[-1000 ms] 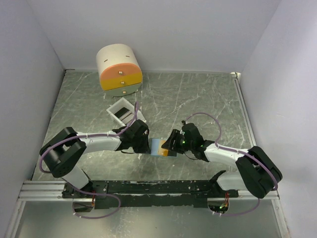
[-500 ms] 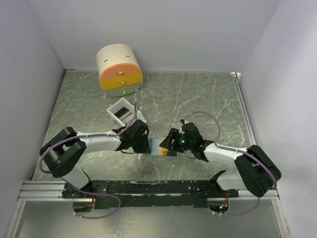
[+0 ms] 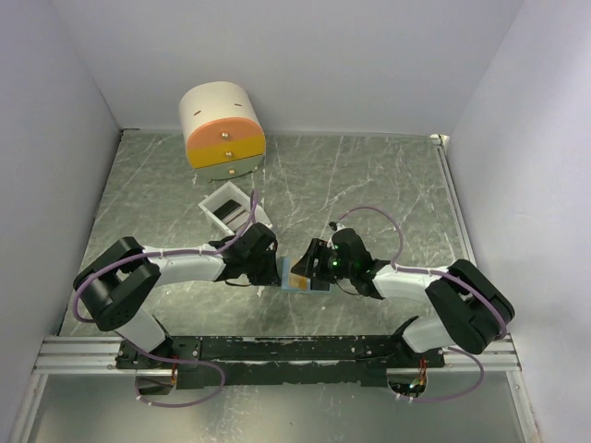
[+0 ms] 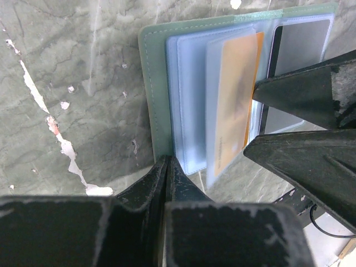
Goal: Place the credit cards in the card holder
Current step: Insert the credit card into the card holder.
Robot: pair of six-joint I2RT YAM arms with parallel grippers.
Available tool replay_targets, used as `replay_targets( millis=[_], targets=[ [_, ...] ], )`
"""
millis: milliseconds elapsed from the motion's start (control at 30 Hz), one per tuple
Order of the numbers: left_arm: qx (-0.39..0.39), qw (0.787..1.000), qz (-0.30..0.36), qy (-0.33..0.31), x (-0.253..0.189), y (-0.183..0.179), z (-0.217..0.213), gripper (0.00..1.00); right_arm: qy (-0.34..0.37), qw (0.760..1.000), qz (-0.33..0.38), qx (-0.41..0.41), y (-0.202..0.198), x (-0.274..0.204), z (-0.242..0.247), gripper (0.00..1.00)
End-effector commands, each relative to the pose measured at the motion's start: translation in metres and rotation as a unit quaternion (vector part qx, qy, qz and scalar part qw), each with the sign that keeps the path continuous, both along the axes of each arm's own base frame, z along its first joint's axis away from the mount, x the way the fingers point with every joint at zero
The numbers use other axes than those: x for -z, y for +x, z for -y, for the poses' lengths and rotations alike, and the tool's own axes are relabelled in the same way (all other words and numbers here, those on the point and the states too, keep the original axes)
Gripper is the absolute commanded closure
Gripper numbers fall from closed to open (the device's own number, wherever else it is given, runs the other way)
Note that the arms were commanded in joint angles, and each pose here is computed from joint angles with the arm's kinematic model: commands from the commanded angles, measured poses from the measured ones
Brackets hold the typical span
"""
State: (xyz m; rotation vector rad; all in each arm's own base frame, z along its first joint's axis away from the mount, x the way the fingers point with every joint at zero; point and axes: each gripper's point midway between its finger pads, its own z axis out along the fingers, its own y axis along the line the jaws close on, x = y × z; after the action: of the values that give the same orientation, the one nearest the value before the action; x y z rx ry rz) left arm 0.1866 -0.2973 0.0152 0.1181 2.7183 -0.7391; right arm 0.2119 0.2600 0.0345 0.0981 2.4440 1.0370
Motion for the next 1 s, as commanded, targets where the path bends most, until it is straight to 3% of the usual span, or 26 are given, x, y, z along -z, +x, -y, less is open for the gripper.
replay_targets(
  millis=[0, 733, 967],
  targets=[
    [0.015, 0.999, -0.029, 0.02, 0.014, -0.021, -0.008, 0.9, 0.001, 1.0, -0.002, -0.005, -0.002, 0.001, -0.007, 0.38],
    [0.014, 0.999, -0.024, 0.029, 0.011, -0.018, -0.01, 0.9, 0.04, 0.998, 0.034, -0.041, 0.001, -0.015, -0.022, 0.43],
    [-0.015, 0.998, -0.007, 0.056, -0.001, -0.013, -0.026, 0.89, -0.025, 0.999, 0.025, -0.028, -0.002, -0.017, -0.001, 0.46]
  ],
)
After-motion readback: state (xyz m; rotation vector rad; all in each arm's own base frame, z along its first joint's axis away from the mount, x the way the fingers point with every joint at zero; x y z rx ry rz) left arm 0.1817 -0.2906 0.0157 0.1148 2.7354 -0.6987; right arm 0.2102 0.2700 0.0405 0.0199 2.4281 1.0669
